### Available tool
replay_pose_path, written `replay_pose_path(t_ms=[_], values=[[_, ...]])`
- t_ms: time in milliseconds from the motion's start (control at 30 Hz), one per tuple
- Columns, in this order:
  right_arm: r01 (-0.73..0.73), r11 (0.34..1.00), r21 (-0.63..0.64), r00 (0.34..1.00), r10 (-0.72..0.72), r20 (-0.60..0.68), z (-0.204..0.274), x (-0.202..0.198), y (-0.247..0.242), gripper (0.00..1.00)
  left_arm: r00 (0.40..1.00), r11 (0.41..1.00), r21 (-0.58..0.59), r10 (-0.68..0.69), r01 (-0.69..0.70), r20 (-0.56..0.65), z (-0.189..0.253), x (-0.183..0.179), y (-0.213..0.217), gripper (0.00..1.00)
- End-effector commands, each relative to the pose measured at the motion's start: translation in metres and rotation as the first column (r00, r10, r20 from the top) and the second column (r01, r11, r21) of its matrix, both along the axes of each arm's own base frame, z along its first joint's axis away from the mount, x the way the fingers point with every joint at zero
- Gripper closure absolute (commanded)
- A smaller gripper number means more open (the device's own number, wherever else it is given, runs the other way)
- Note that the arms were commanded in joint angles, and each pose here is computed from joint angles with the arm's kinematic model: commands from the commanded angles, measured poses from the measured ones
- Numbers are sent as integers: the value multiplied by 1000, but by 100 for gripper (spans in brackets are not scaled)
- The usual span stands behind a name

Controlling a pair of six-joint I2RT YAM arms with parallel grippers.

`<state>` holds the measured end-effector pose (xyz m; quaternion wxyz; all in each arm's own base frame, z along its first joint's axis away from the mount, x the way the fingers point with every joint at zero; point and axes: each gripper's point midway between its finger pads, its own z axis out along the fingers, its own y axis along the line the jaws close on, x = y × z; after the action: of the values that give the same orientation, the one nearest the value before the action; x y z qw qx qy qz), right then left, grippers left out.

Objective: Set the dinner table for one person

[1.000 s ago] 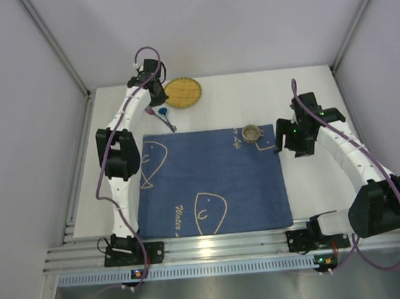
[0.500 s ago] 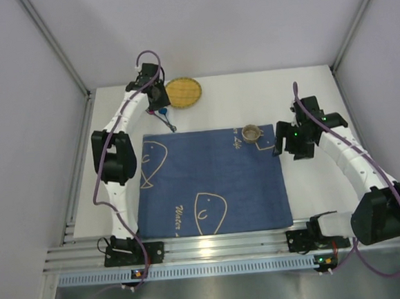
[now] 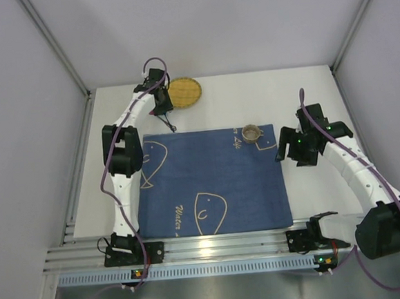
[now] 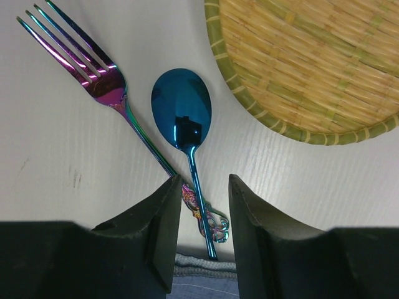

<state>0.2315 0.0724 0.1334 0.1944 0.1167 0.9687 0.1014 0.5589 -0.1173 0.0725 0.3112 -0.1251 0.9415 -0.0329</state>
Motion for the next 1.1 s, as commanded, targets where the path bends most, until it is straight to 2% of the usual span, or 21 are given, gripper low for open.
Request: replay_pose_path(t_ms=[0, 400, 533, 567, 633, 700, 733, 933, 1067], values=[[61, 998, -10, 997, -61, 36, 10, 2, -9, 23, 998, 999, 45, 19, -22, 52, 12, 14, 11, 59], [98, 995, -28, 995, -97, 16, 8, -3, -14, 24, 1000, 1000, 14, 21, -21, -2, -32, 18, 7, 62], [99, 995, -31, 995, -98, 15, 9, -2, -14, 24, 1000, 1000, 9, 26, -26, -1, -37, 23, 7, 71], [99, 995, -31, 995, -98, 14, 9, -2, -14, 23, 1000, 1000, 7, 26, -26, 1, -37, 24, 8, 80], [97, 995, -34, 995, -96, 13, 10, -3, -15, 23, 1000, 1000, 3, 27, -27, 3, -37, 25, 8, 89], [92, 995, -36, 996, -92, 10, 10, -4, -14, 24, 1000, 1000, 2, 25, -25, 8, -35, 26, 8, 99], [94, 995, -37, 996, -93, 9, 9, -4, -15, 24, 1000, 1000, 2, 26, -26, 12, -33, 26, 9, 100], [75, 996, -37, 997, -74, 17, 12, -3, -14, 24, 999, 1000, -4, 12, -12, 51, -7, 28, 8, 100], [56, 998, -34, 998, -55, 26, 13, -2, -13, 23, 992, 1000, -28, 4, -1, 122, 37, 28, 6, 100]])
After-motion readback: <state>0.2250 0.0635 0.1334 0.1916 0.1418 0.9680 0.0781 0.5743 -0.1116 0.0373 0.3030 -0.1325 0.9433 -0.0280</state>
